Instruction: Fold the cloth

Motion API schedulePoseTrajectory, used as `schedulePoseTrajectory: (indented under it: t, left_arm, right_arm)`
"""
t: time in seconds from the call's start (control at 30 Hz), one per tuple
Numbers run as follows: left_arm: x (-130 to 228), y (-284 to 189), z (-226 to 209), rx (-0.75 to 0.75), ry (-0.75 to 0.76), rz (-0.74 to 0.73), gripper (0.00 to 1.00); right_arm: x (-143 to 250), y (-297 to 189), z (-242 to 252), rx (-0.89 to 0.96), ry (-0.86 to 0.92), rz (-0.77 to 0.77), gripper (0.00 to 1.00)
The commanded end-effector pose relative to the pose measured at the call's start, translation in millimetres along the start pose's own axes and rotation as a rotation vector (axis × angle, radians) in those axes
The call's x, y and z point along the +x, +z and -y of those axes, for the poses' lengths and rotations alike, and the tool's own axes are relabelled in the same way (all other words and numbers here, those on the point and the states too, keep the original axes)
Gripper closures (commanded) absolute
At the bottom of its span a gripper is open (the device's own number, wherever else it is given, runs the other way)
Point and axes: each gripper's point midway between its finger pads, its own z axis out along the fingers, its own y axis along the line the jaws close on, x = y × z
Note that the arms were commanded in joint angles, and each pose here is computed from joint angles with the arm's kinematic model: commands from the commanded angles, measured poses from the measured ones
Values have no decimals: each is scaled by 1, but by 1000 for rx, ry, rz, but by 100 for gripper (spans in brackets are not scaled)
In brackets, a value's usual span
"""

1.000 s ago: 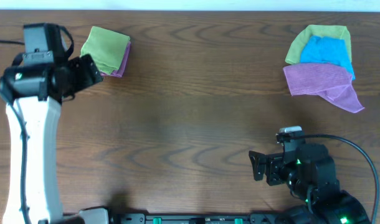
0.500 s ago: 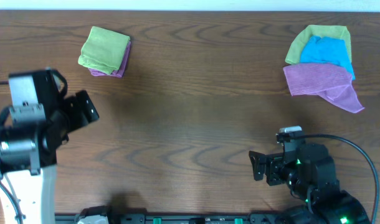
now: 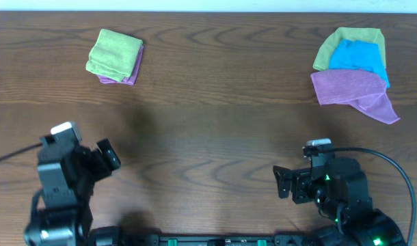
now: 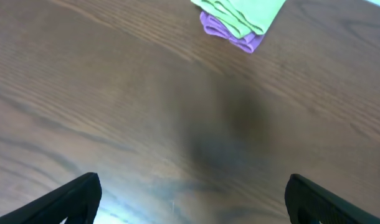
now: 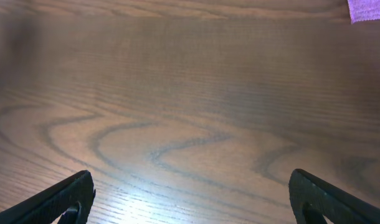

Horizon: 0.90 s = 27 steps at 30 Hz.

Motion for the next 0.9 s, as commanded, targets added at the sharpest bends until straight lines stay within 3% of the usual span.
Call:
schedulePoseTrajectory:
  t: [0.0,0.47,0.87]
  left_arm:
    - [15,4,1,27,55,35,5]
    - [74,25,0,97,156,107,5]
    - [92,36,-5,100,177,139,5]
  right_arm:
    - [-1,0,4,17,21,7,1]
    - [-1,0,4,17,21,7,1]
    - [-1,0,4,17,21,7,1]
